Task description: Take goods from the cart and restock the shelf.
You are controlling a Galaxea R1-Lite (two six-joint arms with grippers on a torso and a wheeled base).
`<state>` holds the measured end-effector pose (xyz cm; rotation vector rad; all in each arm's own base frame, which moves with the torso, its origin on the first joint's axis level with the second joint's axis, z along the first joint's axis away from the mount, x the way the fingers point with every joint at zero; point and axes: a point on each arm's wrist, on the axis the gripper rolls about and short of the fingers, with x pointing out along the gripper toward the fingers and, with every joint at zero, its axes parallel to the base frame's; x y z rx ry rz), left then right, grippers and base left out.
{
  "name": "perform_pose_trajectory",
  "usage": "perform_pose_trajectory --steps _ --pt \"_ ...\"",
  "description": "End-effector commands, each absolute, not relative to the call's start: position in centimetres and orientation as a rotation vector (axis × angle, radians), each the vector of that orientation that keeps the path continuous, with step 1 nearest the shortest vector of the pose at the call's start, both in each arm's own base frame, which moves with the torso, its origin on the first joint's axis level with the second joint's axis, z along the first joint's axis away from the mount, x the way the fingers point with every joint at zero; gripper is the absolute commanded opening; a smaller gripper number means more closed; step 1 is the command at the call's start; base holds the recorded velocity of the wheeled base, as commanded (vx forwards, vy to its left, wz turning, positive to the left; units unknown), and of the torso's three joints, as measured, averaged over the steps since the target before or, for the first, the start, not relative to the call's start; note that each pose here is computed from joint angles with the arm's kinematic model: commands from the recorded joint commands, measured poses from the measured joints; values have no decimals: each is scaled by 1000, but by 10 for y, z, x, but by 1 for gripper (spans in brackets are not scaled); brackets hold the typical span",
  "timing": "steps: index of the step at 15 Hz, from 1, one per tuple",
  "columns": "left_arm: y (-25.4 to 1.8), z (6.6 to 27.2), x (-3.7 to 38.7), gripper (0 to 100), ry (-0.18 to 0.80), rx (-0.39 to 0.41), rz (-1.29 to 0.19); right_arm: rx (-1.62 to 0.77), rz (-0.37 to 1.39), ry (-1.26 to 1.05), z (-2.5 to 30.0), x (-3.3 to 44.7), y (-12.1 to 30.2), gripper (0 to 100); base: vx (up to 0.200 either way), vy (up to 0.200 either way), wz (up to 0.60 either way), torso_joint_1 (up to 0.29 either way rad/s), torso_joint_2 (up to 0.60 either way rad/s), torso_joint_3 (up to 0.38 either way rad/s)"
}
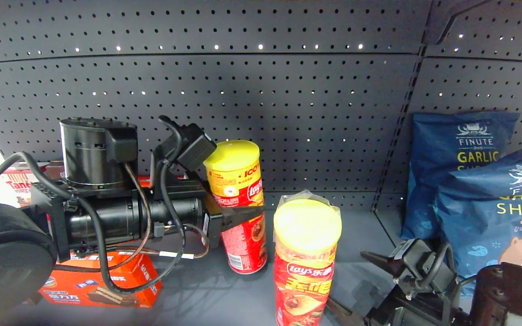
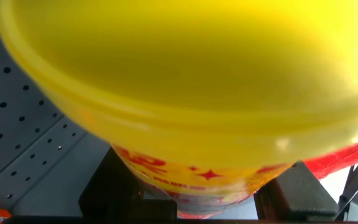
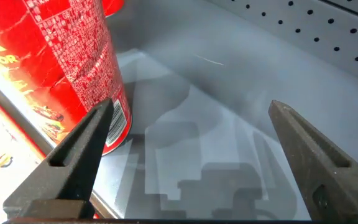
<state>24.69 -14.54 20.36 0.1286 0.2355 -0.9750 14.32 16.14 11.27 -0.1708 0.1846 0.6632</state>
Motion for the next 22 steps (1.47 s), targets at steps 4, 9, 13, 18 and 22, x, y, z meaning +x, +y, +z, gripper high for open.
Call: perform_pose_trajectory --steps 4,9,13,18,22 --pt "-145 204 247 0 232 128 -974 -116 607 95 132 144 147 100 0 0 0 0 0 0" --pt "-145 206 247 0 227 129 -969 -48 395 -116 180 121 95 100 0 0 0 0 0 0" --pt "-147 210 250 0 213 128 -969 -68 147 -122 175 73 41 100 0 0 0 0 0 0" --pt "-152 209 260 0 210 130 -970 -50 -251 -90 131 16 -8 100 0 0 0 0 0 0" --pt "-152 210 260 0 205 130 -973 -102 -514 -5 81 -24 -25 100 0 0 0 0 0 0"
